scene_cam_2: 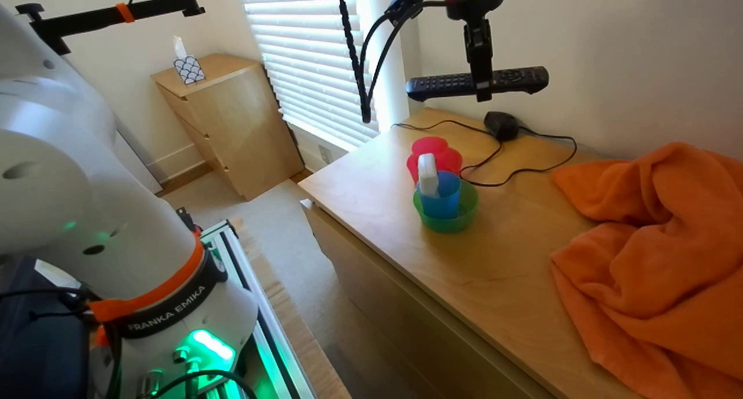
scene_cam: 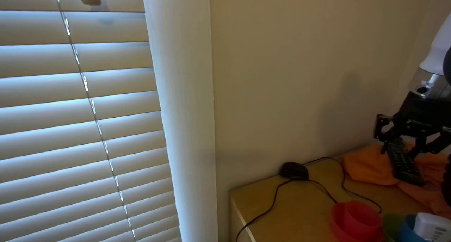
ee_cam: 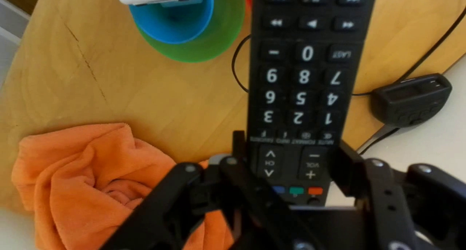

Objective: Put the black remote on the orange cloth

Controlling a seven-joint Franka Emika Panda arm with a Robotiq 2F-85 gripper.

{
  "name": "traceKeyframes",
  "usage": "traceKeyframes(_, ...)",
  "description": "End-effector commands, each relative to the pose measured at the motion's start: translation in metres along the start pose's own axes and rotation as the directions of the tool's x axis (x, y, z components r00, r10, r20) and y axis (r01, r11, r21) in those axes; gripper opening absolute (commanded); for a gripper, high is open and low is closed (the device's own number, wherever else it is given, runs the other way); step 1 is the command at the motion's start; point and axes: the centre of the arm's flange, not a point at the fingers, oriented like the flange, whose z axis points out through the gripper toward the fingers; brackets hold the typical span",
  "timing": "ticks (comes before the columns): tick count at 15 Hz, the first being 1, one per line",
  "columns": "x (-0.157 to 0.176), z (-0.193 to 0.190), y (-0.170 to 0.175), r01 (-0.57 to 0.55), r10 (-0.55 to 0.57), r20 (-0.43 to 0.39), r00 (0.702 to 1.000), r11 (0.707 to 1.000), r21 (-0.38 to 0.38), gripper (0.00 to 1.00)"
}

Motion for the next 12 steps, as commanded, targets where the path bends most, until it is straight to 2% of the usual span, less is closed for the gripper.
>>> traceKeyframes(1,0.003,0.003,-0.009,-0.087,0.087,-0.003,0.996,0.996,-0.018,0.3)
traceKeyframes(4,0.036,0.011,-0.008,-0.268,0.268,-0.006,0.963,0.963,-0.009,0.3)
traceKeyframes(7,0.057,0.034,0.018,-0.413,0.412,-0.025,0.911,0.91,-0.029,0.3)
traceKeyframes(10,0.061,0.059,0.053,-0.551,0.55,-0.038,0.834,0.832,-0.066,0.3)
traceKeyframes(12,0.06,0.08,0.073,-0.639,0.639,-0.033,0.768,0.764,-0.09,0.3)
